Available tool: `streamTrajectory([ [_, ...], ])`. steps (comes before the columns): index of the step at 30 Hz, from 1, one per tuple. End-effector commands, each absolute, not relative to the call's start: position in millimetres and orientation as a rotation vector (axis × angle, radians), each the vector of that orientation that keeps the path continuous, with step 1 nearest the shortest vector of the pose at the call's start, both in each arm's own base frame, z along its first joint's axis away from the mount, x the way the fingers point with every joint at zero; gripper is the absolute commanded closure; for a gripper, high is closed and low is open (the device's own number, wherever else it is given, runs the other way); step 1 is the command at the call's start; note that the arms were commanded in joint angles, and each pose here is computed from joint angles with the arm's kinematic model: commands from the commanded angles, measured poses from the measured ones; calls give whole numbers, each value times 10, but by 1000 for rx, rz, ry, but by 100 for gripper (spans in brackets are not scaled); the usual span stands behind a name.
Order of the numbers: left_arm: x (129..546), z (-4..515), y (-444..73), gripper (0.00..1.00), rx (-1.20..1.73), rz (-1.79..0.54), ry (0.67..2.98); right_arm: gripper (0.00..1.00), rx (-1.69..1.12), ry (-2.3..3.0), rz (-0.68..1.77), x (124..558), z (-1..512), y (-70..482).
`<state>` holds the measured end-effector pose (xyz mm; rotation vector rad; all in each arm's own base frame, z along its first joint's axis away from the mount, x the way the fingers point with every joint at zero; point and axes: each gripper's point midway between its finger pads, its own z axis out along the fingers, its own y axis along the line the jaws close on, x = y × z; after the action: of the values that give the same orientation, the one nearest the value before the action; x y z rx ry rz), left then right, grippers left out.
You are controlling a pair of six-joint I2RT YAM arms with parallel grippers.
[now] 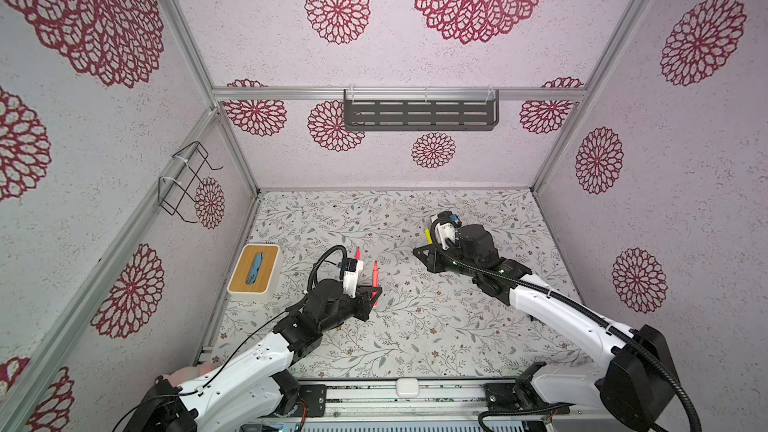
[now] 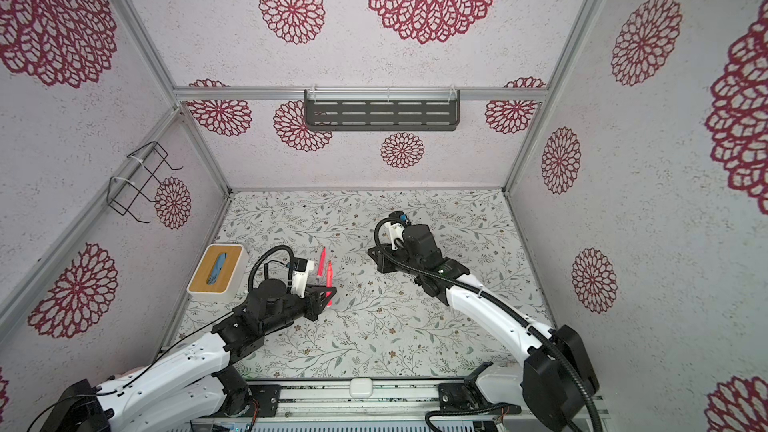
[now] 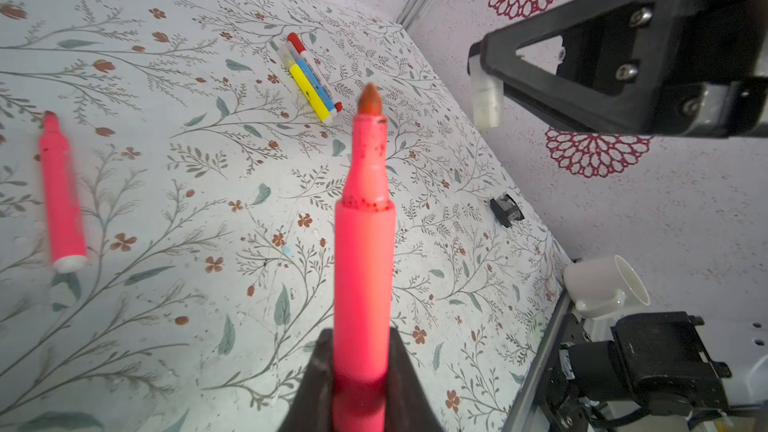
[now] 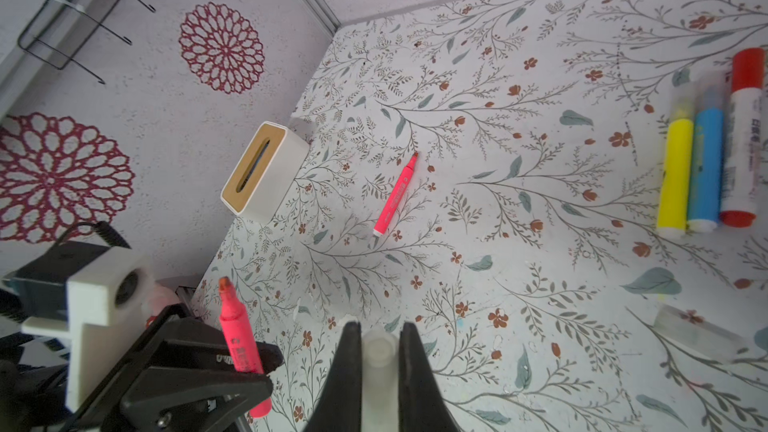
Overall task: Insert the pens into the pen caps
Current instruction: 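Lift the clear cap and carry it above the upright pink highlighter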
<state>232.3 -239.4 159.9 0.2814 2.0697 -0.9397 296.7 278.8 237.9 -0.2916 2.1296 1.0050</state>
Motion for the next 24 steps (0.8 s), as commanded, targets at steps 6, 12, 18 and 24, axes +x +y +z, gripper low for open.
streamTrajectory([
  [6, 2291, 1736, -2667, 100, 303, -1034, 1994, 97, -285, 1846, 1229, 2843, 3025, 2846],
  [12, 2267, 1781, -2825, 100, 337, -1060, 1980, 96, -290, 1813, 1269, 2824, 3077, 2874],
  [18, 2254, 1810, -2952, 100, 361, -1078, 1972, 96, -305, 1808, 1320, 2798, 3038, 2973],
  [24, 2244, 1847, -3027, 100, 379, -1086, 1967, 95, -322, 1816, 1345, 2770, 2980, 3072],
])
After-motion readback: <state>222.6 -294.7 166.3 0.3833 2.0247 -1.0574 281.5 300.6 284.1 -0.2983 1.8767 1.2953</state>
